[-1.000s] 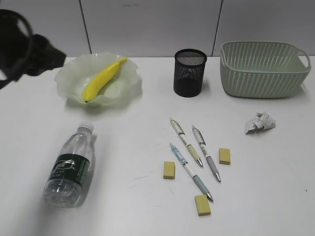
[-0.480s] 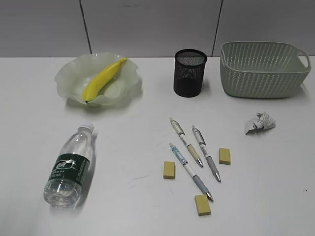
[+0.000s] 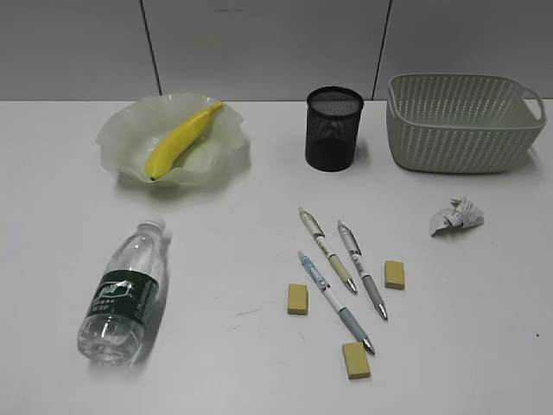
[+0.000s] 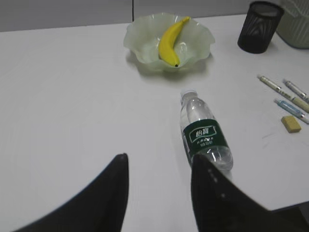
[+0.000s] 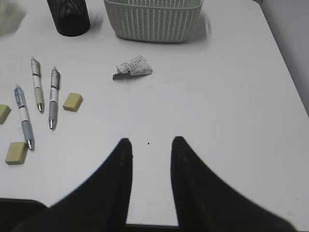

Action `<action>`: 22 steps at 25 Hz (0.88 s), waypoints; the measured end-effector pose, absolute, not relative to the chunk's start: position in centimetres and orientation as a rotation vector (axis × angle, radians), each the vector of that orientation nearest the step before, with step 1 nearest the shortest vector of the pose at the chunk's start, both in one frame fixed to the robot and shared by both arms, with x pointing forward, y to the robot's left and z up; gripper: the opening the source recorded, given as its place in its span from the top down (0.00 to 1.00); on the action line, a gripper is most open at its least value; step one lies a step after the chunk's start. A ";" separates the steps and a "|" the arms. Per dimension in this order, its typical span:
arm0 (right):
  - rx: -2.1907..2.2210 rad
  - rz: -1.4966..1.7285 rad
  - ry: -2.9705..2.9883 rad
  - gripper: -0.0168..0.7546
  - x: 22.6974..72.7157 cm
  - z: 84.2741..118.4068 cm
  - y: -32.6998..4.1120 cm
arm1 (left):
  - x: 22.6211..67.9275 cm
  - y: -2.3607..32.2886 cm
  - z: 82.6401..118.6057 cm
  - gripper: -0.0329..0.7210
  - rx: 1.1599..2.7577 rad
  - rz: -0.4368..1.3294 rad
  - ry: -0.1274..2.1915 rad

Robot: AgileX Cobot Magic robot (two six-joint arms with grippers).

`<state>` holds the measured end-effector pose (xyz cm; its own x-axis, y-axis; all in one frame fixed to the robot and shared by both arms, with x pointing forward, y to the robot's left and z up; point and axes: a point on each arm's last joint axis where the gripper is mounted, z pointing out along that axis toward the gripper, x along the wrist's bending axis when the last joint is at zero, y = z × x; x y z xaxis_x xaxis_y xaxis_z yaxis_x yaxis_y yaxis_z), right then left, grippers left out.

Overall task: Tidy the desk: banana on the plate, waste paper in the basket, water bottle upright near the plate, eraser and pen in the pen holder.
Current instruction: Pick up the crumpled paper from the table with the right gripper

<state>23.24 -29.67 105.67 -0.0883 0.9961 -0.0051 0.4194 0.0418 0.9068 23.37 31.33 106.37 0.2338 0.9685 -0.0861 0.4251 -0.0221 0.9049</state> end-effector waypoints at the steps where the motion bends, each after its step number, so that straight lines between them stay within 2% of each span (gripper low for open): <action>1: 1.462 1.017 1.602 0.67 23.2 105.7 -29.7 | 23.3 31.4 106.4 0.53 1.598 0.757 1.332; 5: 1.431 1.067 1.610 0.66 23.2 106.0 -29.3 | 23.3 31.4 106.3 0.54 1.598 0.756 1.331; 9: 1.395 1.155 1.636 0.59 25.2 107.5 -28.5 | 23.2 31.4 106.3 0.55 1.598 0.755 1.331; 12: 1.465 1.128 1.695 0.52 29.7 107.9 -28.1 | 23.2 31.4 106.3 0.55 1.598 0.755 1.331; 16: 1.623 1.042 1.779 0.46 38.0 106.3 -27.7 | 23.2 31.4 106.3 0.55 1.598 0.755 1.331; 19: 1.755 0.931 1.831 0.41 44.5 103.9 -27.5 | 23.2 31.4 106.3 0.55 1.599 0.755 1.331; 22: 1.913 0.839 1.866 0.30 50.4 101.1 -27.2 | 23.2 31.4 106.3 0.55 1.598 0.755 1.331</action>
<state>50.44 -27.19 101.13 -0.0364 0.9839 0.1749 0.7841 -0.0804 0.6155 23.23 31.37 106.34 0.2356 0.9678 -0.0881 0.4209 -0.0199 0.9069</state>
